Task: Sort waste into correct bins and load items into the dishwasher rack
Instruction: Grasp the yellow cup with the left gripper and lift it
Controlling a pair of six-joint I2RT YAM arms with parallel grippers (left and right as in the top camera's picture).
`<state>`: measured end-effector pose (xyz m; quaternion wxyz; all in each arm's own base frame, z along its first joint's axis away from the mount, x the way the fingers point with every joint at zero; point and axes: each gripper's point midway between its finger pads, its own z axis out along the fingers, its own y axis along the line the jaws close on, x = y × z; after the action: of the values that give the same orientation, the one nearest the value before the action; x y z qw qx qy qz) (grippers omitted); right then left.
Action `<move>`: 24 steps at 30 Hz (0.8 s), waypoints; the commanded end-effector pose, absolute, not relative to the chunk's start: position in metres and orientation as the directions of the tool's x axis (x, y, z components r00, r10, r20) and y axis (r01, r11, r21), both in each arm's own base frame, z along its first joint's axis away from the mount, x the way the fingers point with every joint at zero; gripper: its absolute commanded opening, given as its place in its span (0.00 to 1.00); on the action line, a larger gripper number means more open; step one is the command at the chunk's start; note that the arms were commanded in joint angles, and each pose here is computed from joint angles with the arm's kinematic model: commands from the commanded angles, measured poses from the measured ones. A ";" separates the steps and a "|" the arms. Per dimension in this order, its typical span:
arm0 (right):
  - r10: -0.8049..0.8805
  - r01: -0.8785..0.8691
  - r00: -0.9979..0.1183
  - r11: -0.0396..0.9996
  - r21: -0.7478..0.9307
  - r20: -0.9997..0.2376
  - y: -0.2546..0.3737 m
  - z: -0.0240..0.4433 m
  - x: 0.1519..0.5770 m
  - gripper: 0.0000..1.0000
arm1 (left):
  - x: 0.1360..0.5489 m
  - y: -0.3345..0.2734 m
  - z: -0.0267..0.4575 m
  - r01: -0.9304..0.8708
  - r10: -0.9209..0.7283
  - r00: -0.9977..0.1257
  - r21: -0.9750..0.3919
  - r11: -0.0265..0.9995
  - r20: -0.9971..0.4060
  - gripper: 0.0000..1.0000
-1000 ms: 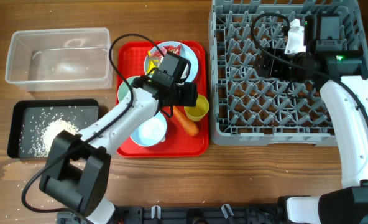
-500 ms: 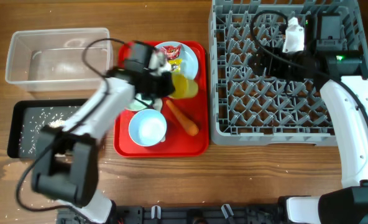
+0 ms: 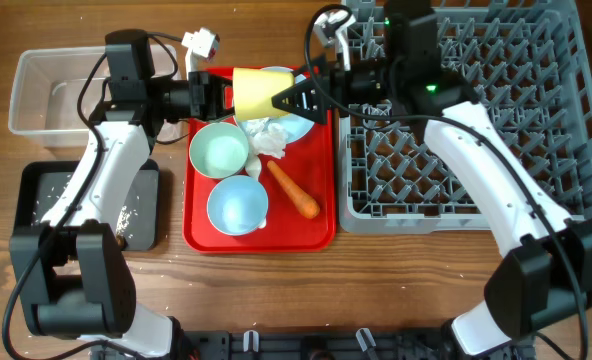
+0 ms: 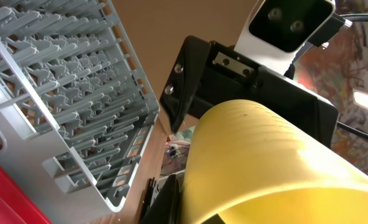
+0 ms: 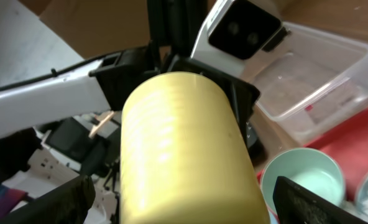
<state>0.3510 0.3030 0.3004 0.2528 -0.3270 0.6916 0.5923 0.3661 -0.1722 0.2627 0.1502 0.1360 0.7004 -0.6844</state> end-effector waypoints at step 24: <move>-0.035 -0.673 -0.709 0.329 0.662 -0.704 0.236 0.271 0.417 0.52 | 0.359 -0.173 0.274 0.413 0.002 -0.911 -0.911 0.000 -0.413 0.50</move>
<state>0.3950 0.2587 0.2865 0.2693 -0.2521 0.7296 0.5759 0.3624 -0.1725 0.2687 0.1450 0.1404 0.6955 -0.6896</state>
